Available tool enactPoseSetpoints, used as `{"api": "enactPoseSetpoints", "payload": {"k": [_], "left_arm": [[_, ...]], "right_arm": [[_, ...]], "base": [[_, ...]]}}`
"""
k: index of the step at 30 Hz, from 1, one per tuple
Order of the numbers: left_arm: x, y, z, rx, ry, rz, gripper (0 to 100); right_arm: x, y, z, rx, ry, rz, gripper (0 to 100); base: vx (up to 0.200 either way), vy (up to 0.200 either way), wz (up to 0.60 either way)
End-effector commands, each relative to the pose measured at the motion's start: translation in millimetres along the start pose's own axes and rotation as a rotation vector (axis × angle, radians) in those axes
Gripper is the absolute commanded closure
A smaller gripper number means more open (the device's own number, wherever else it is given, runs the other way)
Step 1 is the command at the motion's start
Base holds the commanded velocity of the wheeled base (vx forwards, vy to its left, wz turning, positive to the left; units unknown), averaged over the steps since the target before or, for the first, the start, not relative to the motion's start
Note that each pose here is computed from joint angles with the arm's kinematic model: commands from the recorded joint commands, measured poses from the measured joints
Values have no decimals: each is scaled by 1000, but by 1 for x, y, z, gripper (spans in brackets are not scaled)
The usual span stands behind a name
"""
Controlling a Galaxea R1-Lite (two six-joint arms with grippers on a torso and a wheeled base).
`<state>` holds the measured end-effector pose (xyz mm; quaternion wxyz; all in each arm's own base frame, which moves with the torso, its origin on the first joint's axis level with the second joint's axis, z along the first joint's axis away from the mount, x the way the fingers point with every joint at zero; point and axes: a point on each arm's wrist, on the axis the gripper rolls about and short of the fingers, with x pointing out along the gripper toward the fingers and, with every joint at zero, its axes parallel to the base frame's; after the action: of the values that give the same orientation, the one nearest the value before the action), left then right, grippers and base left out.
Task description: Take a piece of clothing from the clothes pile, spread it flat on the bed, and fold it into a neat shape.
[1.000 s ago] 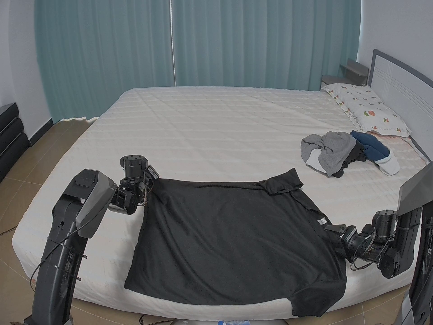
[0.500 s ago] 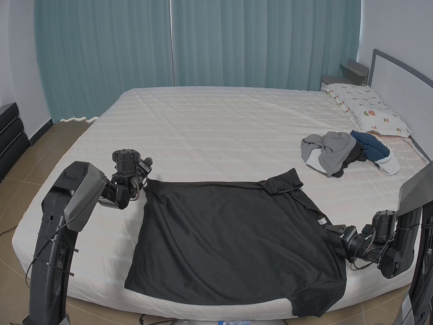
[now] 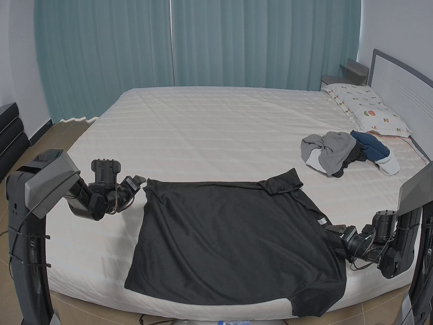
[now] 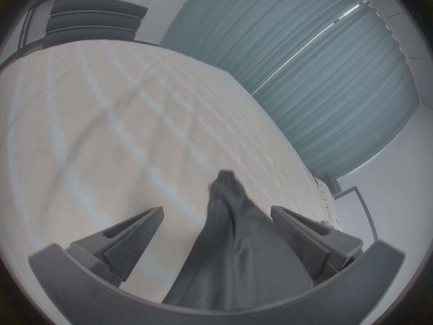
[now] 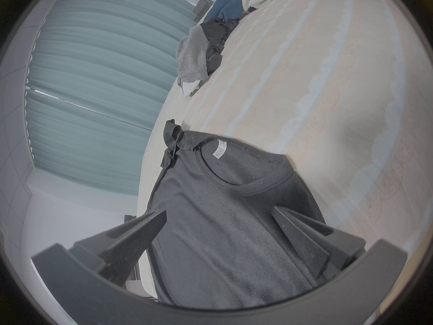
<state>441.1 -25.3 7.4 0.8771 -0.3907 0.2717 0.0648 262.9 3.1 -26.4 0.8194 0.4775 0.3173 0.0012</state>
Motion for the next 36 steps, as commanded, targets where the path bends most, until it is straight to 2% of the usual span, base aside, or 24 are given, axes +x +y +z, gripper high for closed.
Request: {"api": "enactPoseSetpoints", "payload": {"k": [1,4,6,7,8,11,12,13,16,25,36], "left_arm": [[-87,18,-19,8,101,-28,0],[-107,42,-44,50,149,14,0],[-109,45,-47,56,156,19,0],[-125,63,-66,76,203,59,0],[-131,68,-72,85,222,65,0],[-136,72,-77,95,235,66,0],[-150,80,-89,135,270,70,0],[-150,80,-89,135,270,70,0],[-162,92,-100,219,314,94,0],[-165,93,-119,279,389,108,0],[-165,89,-126,296,407,96,0]], "right_arm": [[0,1,1,-4,-7,12,0],[0,1,0,-5,-5,11,0],[0,1,0,-5,-5,11,0],[0,1,0,-5,-5,11,0],[0,1,0,-5,-4,12,0],[0,1,0,-5,-4,12,0],[0,1,0,-4,-3,11,0],[0,1,0,-4,-3,11,0],[0,1,0,-5,-4,12,0],[0,1,0,-4,-3,11,0],[0,1,0,-4,-3,11,0]], "base": [[0,0,0],[0,0,0],[0,0,0],[0,0,0],[0,0,0],[0,0,0],[0,0,0],[0,0,0],[0,0,0],[0,0,0],[0,0,0]]}}
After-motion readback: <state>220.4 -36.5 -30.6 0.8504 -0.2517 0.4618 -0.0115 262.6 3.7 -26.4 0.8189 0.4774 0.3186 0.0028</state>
